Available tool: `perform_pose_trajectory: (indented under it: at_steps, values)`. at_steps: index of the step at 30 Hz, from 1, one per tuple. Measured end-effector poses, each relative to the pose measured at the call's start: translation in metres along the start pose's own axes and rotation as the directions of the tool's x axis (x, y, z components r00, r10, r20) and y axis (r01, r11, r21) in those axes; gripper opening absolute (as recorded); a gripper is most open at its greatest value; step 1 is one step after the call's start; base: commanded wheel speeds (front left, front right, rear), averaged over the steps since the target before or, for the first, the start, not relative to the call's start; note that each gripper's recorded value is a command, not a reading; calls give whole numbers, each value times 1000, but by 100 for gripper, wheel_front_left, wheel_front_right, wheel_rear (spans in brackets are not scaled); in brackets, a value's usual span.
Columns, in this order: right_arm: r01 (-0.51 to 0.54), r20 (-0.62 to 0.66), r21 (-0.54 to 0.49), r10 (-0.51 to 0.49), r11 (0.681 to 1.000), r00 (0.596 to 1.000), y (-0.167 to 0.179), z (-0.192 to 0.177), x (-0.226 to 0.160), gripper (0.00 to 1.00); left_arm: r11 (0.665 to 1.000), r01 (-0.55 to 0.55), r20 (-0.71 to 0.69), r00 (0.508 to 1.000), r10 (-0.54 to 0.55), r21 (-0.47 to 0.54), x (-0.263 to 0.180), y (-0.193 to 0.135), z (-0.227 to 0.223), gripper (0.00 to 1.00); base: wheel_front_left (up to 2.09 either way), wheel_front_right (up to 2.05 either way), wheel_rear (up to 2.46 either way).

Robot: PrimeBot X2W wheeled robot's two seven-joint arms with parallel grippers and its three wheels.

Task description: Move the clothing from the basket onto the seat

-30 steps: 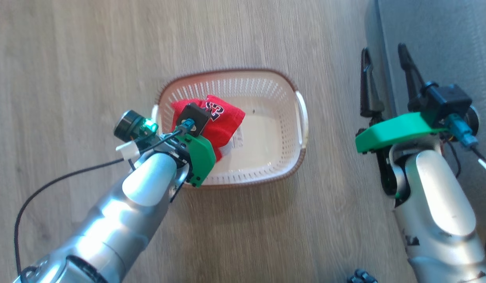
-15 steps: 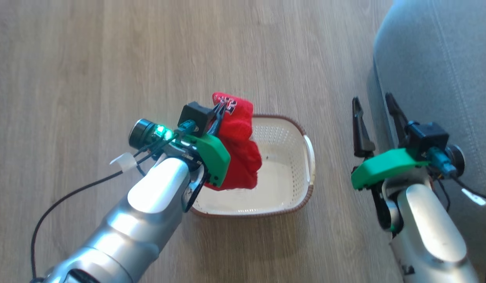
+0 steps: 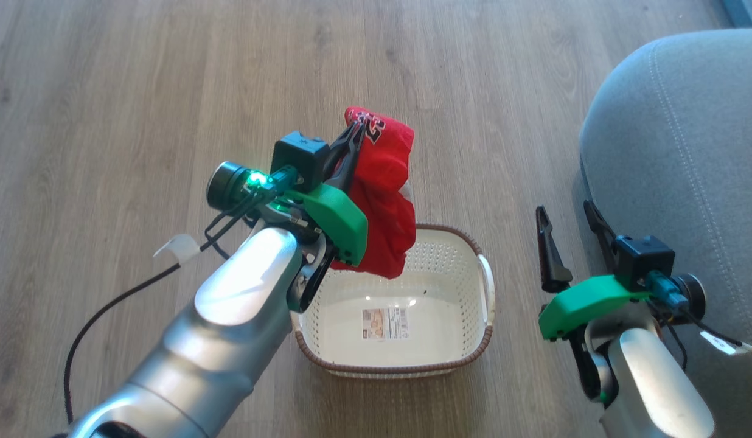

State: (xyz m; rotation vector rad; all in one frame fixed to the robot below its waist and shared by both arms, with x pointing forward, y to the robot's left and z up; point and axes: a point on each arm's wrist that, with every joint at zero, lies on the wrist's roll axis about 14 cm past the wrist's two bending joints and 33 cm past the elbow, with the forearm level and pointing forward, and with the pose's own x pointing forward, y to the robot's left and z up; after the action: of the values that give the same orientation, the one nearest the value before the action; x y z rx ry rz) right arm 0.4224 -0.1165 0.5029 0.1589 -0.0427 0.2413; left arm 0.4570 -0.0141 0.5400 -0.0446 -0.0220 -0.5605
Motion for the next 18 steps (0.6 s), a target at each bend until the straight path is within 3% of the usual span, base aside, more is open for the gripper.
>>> perform_pose_trajectory:
  at_steps: [12,18]
  values:
    - [-4,-14,9,4,1000,1000,5,-4,-13,100,998,53,178,982,-57,27,3,-18,71,0,0,0,0]
    - [-3,-18,19,3,1000,1000,5,-6,-13,100,997,63,195,978,-69,37,5,-20,83,0,0,0,0]
